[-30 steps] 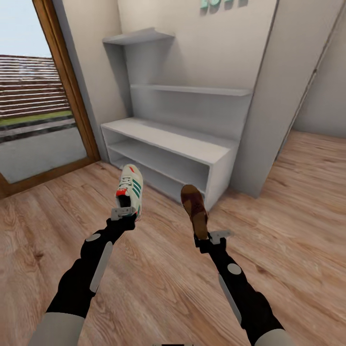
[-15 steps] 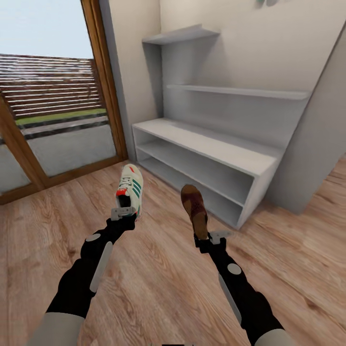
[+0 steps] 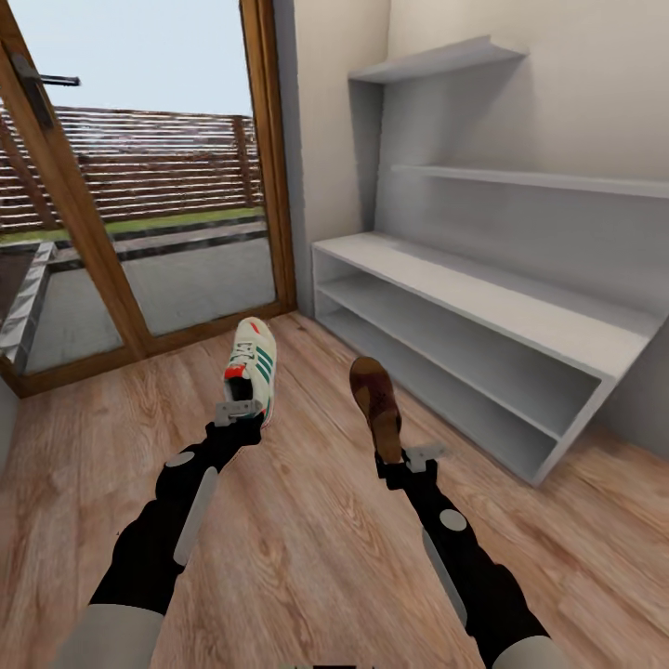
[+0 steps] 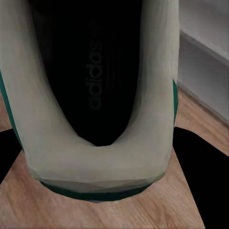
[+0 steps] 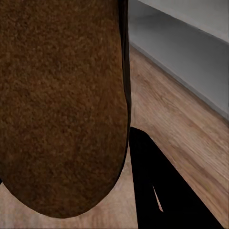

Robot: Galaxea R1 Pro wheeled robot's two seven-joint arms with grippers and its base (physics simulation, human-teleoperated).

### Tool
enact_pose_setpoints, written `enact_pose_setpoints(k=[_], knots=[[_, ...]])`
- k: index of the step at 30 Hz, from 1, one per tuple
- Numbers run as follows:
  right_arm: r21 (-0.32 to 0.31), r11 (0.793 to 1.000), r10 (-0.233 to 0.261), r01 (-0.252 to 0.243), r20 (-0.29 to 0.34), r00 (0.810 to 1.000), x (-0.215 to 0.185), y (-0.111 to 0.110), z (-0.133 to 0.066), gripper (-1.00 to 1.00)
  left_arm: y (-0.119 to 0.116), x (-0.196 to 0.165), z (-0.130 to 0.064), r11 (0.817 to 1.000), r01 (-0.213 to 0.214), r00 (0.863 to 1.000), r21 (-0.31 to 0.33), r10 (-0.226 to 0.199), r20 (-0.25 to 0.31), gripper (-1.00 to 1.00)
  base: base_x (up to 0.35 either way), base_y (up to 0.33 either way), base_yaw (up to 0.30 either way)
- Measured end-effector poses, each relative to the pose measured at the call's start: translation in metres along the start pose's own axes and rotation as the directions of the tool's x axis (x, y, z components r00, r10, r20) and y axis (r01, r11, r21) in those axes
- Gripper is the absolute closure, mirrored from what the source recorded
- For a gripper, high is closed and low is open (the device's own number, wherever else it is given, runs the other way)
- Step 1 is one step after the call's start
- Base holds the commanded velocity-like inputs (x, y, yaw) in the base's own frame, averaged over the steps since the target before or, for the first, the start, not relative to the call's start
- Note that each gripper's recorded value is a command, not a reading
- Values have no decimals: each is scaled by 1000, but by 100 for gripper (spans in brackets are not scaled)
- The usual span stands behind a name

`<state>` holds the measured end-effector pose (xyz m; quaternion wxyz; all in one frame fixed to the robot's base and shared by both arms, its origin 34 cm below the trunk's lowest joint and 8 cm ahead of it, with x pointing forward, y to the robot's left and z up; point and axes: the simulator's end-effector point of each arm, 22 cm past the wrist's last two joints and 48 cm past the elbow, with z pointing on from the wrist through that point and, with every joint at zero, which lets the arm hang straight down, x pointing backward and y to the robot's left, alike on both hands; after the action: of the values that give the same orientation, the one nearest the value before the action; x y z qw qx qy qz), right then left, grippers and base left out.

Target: Pick up the two gym shoes and the two sandals from the corridor floor and place them onto the hallstand (shoe rack) in the corridor, making sure they are on the rack and not on the floor. Arrange them so the two gym shoes are next to each other and the two sandals are next to each other.

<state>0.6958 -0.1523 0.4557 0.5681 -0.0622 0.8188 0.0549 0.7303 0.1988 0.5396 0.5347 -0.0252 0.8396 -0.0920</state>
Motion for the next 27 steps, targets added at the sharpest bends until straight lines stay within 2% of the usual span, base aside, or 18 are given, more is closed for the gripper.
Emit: enact_pose_setpoints(k=[5,27], knots=[[0,1000,0,0,0,1000,0,0,0,100,0,0,0,1000,0,1000,0,0,0,100,278,243,176],[1,1000,2,-2,3,1000,-1,-1,0,100,0,0,0,1000,0,1000,0,0,0,100,285,222,4]])
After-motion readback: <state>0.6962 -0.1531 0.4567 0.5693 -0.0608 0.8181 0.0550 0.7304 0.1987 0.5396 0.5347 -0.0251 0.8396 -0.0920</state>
